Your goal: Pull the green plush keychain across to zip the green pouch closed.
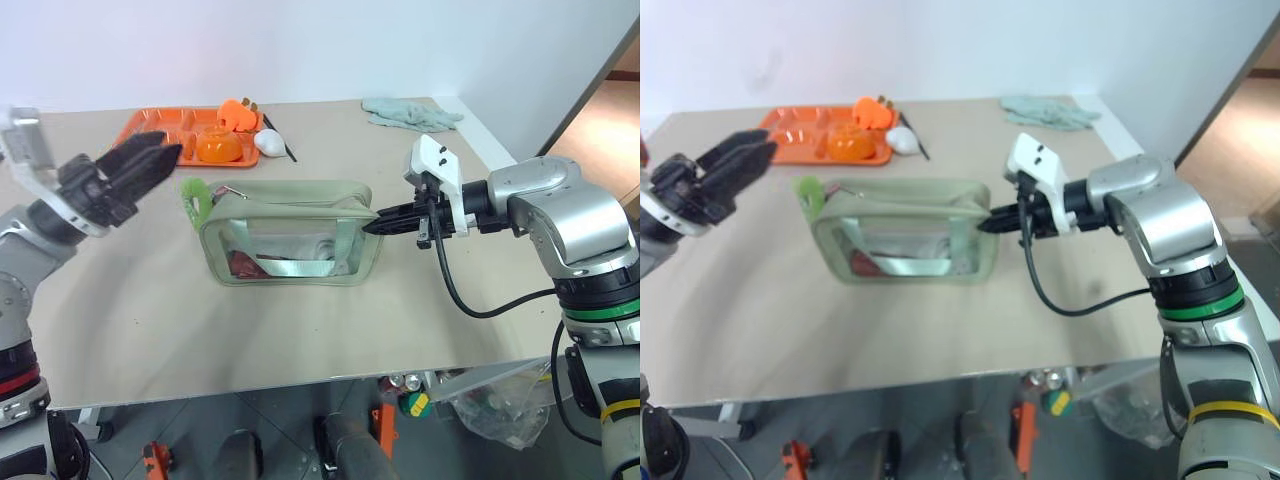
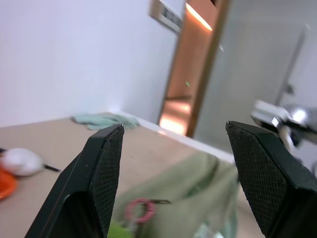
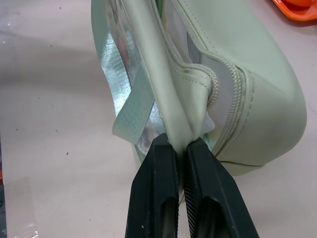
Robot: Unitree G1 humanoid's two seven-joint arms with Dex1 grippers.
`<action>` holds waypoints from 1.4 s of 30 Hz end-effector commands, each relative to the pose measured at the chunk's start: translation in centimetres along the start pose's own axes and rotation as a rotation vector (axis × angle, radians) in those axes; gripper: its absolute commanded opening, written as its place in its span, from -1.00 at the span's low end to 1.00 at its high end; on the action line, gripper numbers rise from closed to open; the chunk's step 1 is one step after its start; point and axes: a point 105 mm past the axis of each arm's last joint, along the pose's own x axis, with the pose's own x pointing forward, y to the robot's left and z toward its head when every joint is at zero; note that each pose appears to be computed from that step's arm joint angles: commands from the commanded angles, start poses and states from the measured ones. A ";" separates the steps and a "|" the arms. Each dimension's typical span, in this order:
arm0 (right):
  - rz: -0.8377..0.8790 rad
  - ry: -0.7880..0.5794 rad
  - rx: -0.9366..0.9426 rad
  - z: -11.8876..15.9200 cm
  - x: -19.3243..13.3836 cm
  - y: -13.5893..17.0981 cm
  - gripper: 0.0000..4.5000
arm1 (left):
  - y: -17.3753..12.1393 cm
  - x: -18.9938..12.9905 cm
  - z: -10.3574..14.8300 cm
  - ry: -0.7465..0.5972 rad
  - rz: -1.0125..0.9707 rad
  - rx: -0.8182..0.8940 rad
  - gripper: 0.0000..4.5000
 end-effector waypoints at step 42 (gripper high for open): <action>-0.022 -0.027 0.010 0.2 0.0 0.8 -1.00 | 4.5 -0.1 -7.7 0.262 0.265 -0.033 -0.98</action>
